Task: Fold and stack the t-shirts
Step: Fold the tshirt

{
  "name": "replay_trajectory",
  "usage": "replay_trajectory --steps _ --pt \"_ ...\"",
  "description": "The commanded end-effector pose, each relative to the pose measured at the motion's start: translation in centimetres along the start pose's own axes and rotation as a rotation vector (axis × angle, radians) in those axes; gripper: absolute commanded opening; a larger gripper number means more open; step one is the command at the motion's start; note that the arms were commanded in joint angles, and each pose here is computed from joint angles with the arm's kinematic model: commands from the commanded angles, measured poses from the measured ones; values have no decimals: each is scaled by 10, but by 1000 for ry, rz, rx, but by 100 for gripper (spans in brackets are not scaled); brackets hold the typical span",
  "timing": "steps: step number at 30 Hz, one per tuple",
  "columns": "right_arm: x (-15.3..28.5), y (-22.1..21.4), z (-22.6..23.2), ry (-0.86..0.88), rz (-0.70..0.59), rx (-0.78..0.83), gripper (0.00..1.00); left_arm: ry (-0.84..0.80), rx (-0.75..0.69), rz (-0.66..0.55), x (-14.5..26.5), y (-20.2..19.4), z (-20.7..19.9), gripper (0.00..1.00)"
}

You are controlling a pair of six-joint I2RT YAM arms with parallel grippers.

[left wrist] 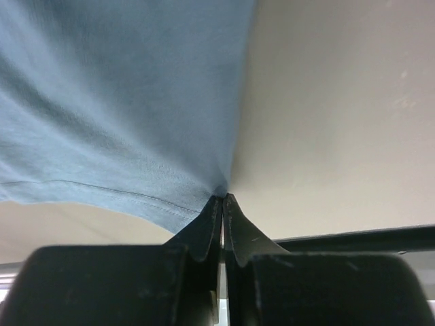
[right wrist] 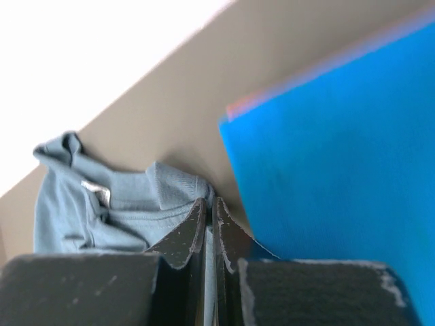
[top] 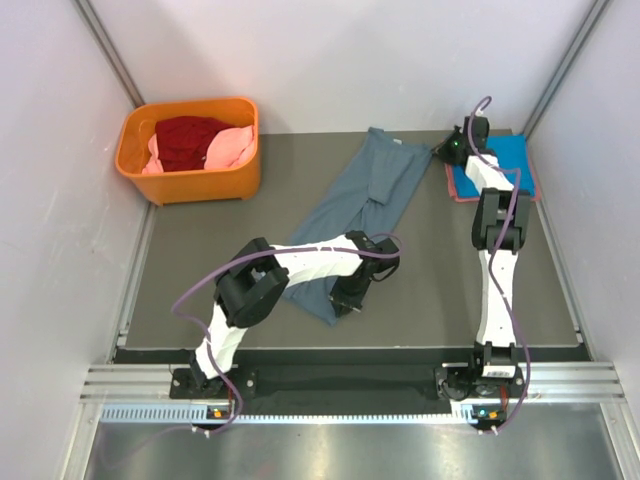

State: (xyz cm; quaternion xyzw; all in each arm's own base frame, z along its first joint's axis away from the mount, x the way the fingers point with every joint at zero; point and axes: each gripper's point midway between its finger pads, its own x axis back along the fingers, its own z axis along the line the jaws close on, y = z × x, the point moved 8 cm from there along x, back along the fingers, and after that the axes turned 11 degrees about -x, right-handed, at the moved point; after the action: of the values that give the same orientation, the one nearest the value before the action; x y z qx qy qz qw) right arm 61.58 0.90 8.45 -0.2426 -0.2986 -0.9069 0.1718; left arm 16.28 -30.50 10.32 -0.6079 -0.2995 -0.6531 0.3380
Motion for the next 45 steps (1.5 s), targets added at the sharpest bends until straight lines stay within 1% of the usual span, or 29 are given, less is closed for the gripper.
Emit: replay_trajectory --steps 1,2,3,4,7,9,10,14,17,18,19,20,22,23,24,25,27,29,30,31,32,33,34,35,37,39,40,42,45 --pt "-7 22 19 60 -80 7 0 -5 37 46 5 0 -8 5" --pt "-8 26 19 64 -100 5 0 -9 37 43 7 2 -10 8" --pt "-10 31 21 81 -124 0 0 -4 43 52 5 3 -12 16" --pt "-10 32 22 88 -137 -2 0 4 39 58 7 2 -13 17" --pt "-13 41 23 100 -181 -12 0 5 40 32 15 8 -17 18" --pt "-16 43 22 120 -188 -21 0 3 51 -4 24 13 -17 22" --pt "-16 43 23 126 -188 -22 0 -3 56 -20 29 16 -18 25" --pt "-10 40 27 157 -149 -7 0 -26 53 -81 47 23 -20 26" --pt "4 32 24 138 -118 -15 22 -45 40 -134 65 25 -16 27" --pt "21 41 40 154 -143 -8 38 -51 33 -156 73 24 -15 28" --pt "29 43 43 136 -153 -5 42 -54 30 -171 78 24 -14 28" --pt "45 48 49 73 -194 13 45 -52 28 -177 80 22 -12 29" --pt "62 51 57 43 -221 26 47 -75 20 -222 89 19 -10 29" --pt "68 47 56 36 -198 9 48 -69 6 -216 84 14 -6 28" --pt "88 52 71 62 -201 4 47 -74 6 -253 90 13 -2 28" --pt "96 47 76 59 -183 -7 47 -49 18 -238 83 9 9 28" --pt "127 30 79 11 -126 -45 45 -17 27 -270 87 8 32 27" --pt "160 -5 77 -39 -58 -43 42 13 90 -264 80 11 71 27" --pt "170 -24 80 -42 -31 -31 43 -1 140 -291 84 14 94 27" --pt "182 -37 79 -46 -14 -23 43 -29 158 -329 78 19 103 27" --pt "188 -76 57 -120 56 -41 43 -66 149 -348 78 20 112 28" --pt "216 -83 67 -93 39 -63 43 -132 151 -366 82 20 116 28" --pt "226 -98 64 -94 54 -92 44 -169 186 -376 80 22 132 29" --pt "233 -137 44 -150 119 -147 43 -180 193 -390 82 24 141 29" --pt "265 -170 53 -116 152 -165 44 -199 243 -411 84 27 164 29" --pt "288 -197 45 -121 167 -187 43 -218 293 -440 85 29 187 30" --pt "298 -217 52 -93 209 -180 43 -214 305 -447 86 29 193 30" --pt "315 -235 48 -93 199 -161 44 -190 315 -438 82 28 202 31" --pt "334 -268 40 -121 249 -142 44 -167 334 -395 69 21 214 32"
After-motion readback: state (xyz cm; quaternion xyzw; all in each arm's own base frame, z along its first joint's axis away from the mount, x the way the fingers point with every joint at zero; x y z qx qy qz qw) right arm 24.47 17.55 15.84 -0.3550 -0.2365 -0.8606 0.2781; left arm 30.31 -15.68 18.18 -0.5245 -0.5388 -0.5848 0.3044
